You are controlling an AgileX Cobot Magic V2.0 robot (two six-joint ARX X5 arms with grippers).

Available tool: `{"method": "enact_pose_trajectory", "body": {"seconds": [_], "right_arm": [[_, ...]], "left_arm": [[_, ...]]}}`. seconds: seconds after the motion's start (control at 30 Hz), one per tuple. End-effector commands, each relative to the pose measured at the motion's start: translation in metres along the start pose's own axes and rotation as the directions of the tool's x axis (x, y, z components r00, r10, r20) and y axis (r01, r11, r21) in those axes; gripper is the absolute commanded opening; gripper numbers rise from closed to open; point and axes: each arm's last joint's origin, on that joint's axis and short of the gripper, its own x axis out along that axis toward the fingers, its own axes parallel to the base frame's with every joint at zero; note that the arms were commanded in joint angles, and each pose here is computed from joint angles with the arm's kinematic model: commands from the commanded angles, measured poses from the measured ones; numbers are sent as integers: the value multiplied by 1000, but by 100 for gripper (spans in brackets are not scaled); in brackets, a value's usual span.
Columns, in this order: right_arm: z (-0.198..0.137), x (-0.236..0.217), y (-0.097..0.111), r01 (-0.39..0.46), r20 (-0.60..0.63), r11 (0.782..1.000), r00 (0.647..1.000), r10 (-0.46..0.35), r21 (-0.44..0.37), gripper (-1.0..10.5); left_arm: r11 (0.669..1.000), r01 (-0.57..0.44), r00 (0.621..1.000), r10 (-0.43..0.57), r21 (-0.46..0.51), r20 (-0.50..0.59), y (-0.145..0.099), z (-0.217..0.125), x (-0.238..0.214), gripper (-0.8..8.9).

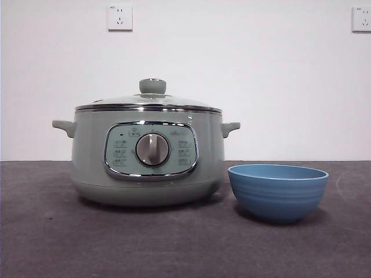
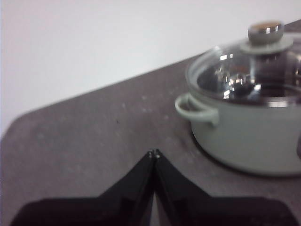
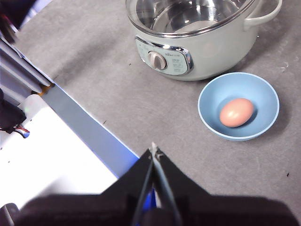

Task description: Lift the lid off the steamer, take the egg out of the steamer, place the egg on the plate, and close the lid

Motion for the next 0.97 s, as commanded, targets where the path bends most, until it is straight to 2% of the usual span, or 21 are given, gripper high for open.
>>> {"method": "enact_pose_trajectory", "body": {"seconds": [0.03, 0.33, 0.5, 0.6, 0.97], "right_arm": [[0, -1, 0, 0, 5, 1000, 1000, 0, 3, 1], [0, -1, 0, 0, 5, 1000, 1000, 0, 3, 1], [0, -1, 0, 0, 5, 1000, 1000, 0, 3, 1], [0, -1, 0, 0, 5, 1000, 1000, 0, 3, 1], [0, -1, 0, -1, 5, 1000, 1000, 1, 3, 1]], "left_arm": [[998, -7, 1000, 7, -68, 0, -4, -22, 6, -3], [980, -60, 998, 57, -190, -21, -11, -62, 12, -3], [939, -187, 982, 174, -288, -68, -8, -65, 11, -3], [918, -227, 974, 213, -326, -77, -7, -65, 10, -3], [917, -227, 974, 215, -329, -73, -7, -64, 10, -3]]}}
